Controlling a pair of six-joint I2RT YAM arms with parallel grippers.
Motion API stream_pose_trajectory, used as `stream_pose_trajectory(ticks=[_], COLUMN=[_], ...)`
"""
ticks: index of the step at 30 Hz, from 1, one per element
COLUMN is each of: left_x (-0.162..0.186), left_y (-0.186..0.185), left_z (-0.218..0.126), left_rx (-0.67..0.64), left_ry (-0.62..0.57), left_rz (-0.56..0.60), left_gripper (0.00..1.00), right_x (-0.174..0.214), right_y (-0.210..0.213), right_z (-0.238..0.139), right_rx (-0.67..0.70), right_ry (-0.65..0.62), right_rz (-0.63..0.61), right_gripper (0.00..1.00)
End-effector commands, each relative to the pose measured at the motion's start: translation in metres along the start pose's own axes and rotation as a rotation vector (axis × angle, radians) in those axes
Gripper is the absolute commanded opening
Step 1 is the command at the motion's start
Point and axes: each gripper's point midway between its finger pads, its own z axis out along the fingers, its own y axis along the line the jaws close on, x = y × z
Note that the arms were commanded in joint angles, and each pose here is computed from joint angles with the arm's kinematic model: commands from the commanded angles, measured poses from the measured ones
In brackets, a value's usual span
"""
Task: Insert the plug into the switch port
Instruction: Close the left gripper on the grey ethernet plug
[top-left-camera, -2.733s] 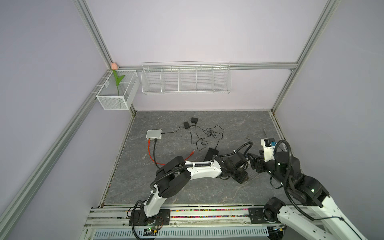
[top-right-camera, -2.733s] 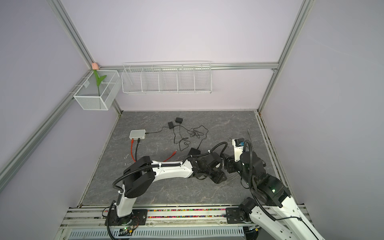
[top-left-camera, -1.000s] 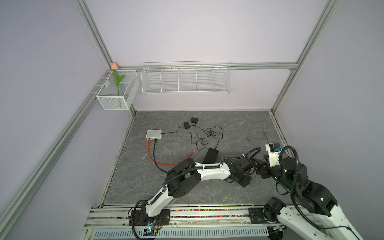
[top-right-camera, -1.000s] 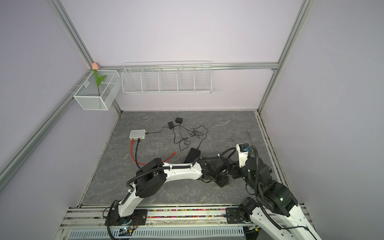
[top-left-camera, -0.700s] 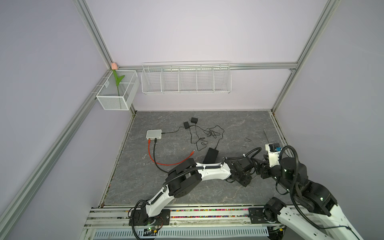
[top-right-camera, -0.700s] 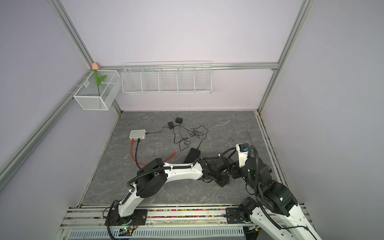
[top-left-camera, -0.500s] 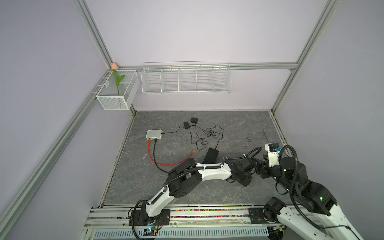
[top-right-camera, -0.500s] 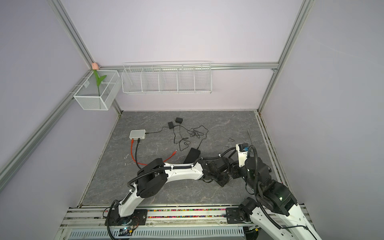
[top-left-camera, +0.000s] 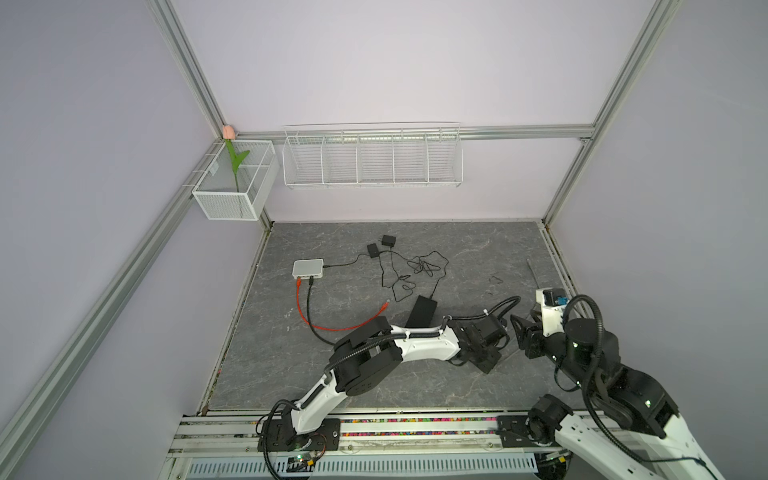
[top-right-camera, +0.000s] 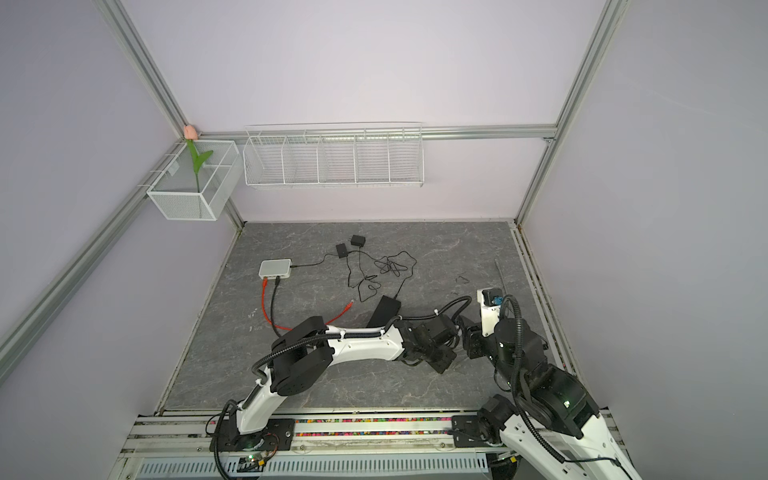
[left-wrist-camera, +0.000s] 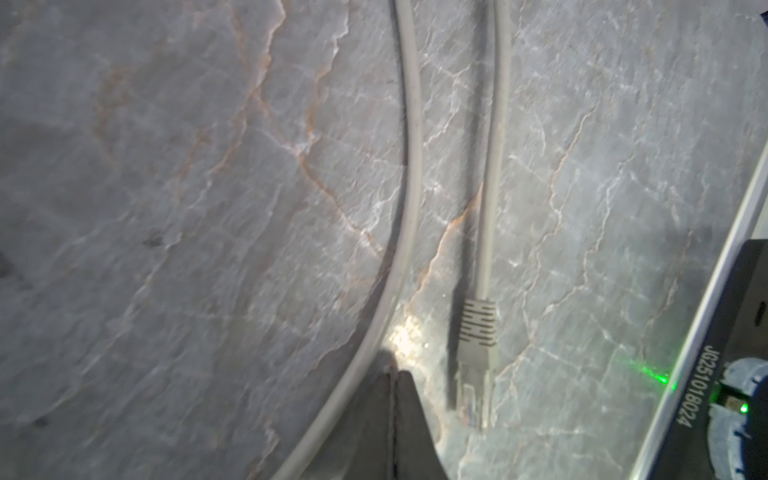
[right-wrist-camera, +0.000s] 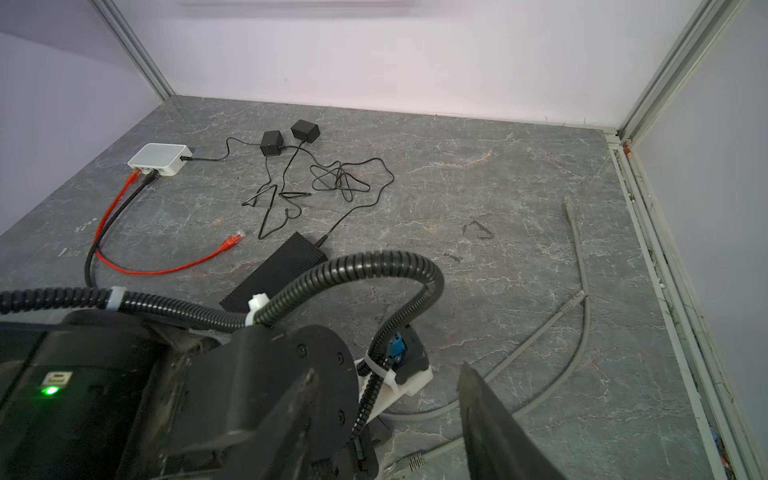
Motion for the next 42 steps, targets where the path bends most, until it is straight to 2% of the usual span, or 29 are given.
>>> stream_pose_trajectory(ticks=[1, 3, 10, 14, 16, 19, 23, 27, 31, 37, 42], left_x=[-0.010, -0.015, -0.021, -0.019, -0.016, -0.013, -0.014, -0.012, -0.007, -0.001, 0.002], left_y=[0.007, 0.011, 0.021, 0.014, 0.006, -0.012, -0.028, -0.035, -0.043, -0.026, -0.028], left_z=[-0.020, -0.030, -0.056, -0.060, -0.056, -0.048, -0.040, -0.028, -0.013, 0.000, 0.007], left_rx=[-0.017, -0.025, -0.036, 0.044, 0.064, 0.076, 0.104, 0.113, 0.110, 0.005, -0.002], left_ry=[-0.020, -0.027, -0.060, -0.054, -0.044, -0.039, -0.043, -0.025, 0.013, 0.049, 0.065], left_rz=[0.022, 0.027, 0.031, 0.023, 0.029, 0.065, 0.063, 0.059, 0.066, 0.057, 0.062], left_gripper=[0.00, 0.00, 0.00, 0.02, 0.08, 0.18, 0.27, 0.36, 0.39, 0.41, 0.41], right_x=[-0.007, -0.017, -0.023, -0.031, -0.038, -0.051, -0.063, -0.061, -0.054, -0.051, -0.049], right_y=[-0.011, -0.015, -0.016, -0.020, -0.025, -0.033, -0.035, -0.032, -0.028, -0.029, -0.029], right_z=[-0.013, -0.022, -0.024, -0.031, -0.037, -0.049, -0.059, -0.053, -0.045, -0.044, -0.047], right_rx=[0.040, 0.049, 0.060, 0.080, 0.103, 0.137, 0.148, 0.141, 0.129, 0.125, 0.123], right_ry=[-0.039, -0.080, -0.105, -0.118, -0.135, -0.173, -0.191, -0.164, -0.146, -0.147, -0.154], right_rz=[-0.012, -0.018, -0.102, -0.115, -0.109, -0.087, -0.074, -0.086, -0.087, -0.085, -0.082], right_gripper=[0.56, 0.55, 0.54, 0.59, 0.67, 0.73, 0.77, 0.79, 0.80, 0.81, 0.81])
